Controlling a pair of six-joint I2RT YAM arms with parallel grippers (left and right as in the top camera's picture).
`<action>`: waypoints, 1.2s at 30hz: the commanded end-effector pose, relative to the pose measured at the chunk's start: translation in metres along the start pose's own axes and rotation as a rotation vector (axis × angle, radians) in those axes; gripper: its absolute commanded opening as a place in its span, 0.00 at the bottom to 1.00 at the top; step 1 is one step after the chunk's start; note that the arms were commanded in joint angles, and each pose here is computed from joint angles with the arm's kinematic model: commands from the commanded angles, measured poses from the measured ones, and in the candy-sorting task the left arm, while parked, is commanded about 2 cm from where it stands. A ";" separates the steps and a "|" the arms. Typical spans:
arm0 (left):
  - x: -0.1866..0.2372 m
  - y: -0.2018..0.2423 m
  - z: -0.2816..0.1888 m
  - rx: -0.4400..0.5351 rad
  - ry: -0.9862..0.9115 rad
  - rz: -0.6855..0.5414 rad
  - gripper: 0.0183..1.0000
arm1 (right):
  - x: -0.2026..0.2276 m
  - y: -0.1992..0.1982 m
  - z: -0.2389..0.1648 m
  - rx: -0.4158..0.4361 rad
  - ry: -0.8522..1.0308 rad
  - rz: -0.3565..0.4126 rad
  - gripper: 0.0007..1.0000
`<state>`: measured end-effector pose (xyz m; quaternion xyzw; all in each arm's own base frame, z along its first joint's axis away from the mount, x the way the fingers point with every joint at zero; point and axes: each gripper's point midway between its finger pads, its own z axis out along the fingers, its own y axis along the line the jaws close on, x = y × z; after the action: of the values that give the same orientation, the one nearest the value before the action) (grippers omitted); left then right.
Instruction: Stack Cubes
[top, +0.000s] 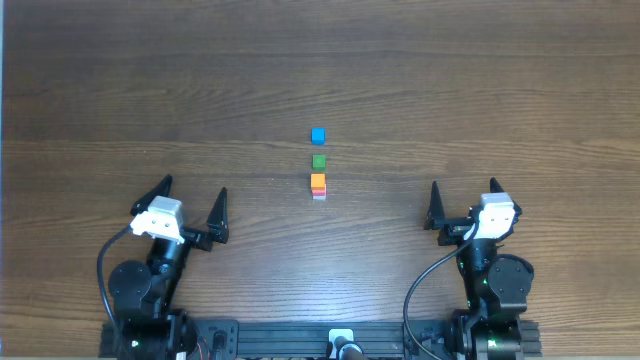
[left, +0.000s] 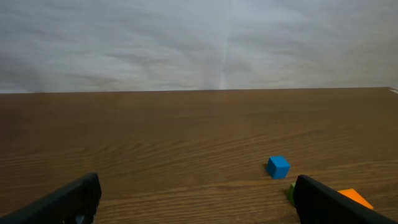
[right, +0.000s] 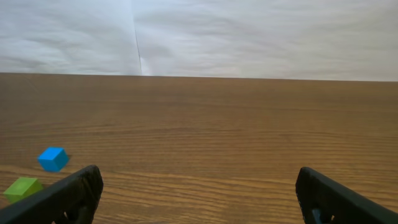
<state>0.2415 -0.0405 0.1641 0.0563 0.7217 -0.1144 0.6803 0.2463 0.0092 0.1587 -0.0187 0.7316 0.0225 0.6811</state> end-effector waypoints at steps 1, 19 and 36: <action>0.002 0.002 0.000 -0.011 0.002 -0.015 1.00 | 0.001 0.002 0.000 -0.011 -0.001 0.000 0.99; 0.002 0.002 0.000 -0.011 0.002 -0.015 1.00 | -0.039 0.025 -0.005 -0.144 -0.167 -0.022 0.99; 0.002 0.002 0.000 -0.011 0.002 -0.015 1.00 | -0.169 0.058 -0.044 -0.329 -0.185 0.036 0.99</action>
<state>0.2416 -0.0403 0.1640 0.0557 0.7219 -0.1142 0.6802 0.2181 0.0570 0.2886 -0.0837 0.6623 0.1609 0.7270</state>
